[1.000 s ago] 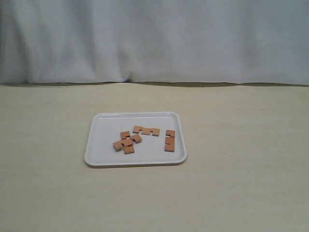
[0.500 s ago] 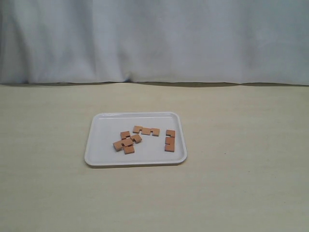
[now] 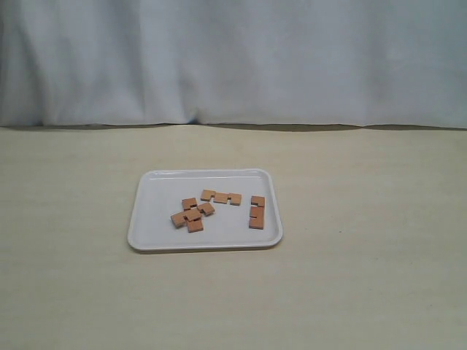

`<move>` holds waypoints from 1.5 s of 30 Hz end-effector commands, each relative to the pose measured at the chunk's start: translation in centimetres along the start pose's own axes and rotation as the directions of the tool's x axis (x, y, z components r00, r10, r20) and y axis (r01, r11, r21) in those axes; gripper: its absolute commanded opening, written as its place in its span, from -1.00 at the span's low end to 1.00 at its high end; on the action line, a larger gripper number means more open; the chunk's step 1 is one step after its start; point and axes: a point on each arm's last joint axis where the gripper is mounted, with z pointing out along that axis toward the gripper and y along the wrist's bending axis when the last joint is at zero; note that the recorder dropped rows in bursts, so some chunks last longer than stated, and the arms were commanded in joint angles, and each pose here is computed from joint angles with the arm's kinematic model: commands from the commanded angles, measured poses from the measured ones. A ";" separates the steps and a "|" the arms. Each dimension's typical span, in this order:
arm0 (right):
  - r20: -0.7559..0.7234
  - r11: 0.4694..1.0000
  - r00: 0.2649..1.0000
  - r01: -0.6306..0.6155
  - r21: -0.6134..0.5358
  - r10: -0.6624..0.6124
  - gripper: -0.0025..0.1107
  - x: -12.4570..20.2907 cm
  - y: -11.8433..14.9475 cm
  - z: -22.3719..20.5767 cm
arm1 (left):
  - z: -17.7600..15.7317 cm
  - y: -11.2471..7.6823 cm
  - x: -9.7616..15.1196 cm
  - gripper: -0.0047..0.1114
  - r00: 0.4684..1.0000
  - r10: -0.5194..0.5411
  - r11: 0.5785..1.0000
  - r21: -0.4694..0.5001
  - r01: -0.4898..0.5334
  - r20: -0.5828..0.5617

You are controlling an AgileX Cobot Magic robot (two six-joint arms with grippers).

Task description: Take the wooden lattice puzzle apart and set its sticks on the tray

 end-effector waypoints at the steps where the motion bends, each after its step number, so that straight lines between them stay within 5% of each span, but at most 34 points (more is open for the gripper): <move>1: -0.003 1.000 1.000 0.027 -0.001 -0.027 -0.88 0.1 0.0 0.0 | 0.0 0.0 0.0 -0.92 1.000 0.006 1.000 -0.002 -0.006 0.009; 45: -0.070 1.000 0.997 0.019 -0.013 -0.020 -0.88 0.7 0.1 0.0 | 0.0 0.0 0.0 -0.92 1.000 0.008 1.000 -0.003 -0.008 0.009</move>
